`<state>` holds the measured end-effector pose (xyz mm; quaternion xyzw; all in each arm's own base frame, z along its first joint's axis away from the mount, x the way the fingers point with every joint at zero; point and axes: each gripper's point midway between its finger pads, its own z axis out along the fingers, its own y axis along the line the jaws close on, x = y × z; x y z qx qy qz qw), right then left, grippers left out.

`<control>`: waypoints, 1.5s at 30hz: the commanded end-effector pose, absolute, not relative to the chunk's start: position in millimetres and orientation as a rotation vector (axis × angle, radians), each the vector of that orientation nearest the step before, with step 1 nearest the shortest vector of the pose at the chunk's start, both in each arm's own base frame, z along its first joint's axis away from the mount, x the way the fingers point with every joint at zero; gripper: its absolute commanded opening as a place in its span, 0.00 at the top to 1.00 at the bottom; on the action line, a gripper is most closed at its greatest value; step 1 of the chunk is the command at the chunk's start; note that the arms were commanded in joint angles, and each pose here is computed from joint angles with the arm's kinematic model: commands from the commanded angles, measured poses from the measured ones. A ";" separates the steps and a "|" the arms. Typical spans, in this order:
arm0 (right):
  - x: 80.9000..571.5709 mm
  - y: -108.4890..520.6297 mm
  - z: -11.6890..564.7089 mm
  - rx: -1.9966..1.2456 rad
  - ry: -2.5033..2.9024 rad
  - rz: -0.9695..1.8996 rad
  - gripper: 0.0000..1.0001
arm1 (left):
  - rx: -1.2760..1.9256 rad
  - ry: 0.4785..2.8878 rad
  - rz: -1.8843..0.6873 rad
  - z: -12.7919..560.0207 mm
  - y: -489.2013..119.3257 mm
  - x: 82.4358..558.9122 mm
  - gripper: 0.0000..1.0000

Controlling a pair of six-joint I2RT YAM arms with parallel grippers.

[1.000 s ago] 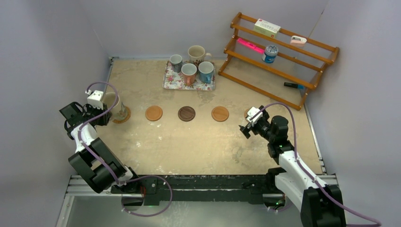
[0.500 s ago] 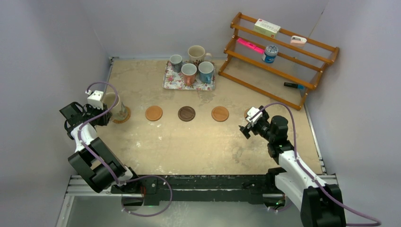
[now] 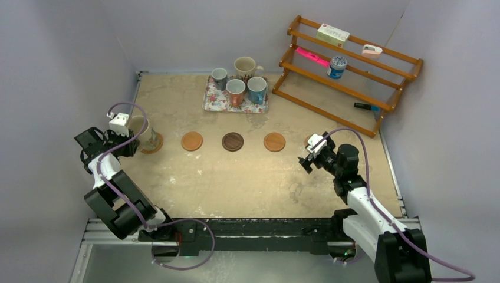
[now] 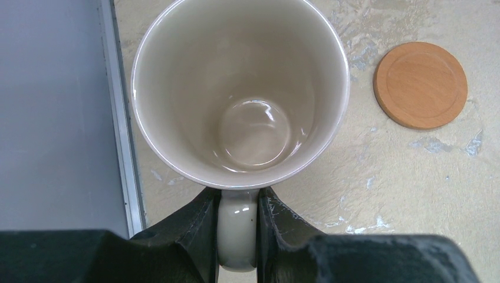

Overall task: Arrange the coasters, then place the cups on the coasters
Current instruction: Place the cup on the coaster.

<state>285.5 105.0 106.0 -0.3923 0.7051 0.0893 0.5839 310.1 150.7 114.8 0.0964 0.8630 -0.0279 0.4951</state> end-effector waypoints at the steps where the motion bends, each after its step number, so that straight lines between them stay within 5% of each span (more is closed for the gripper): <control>1: 285.9 109.1 110.2 -0.940 1.614 0.220 0.01 | 0.343 1.943 0.000 147.3 157.5 327.8 0.99; 45: 284.8 110.0 109.8 -0.948 1.612 0.224 0.01 | 0.349 1.955 -0.012 144.8 156.5 326.8 0.58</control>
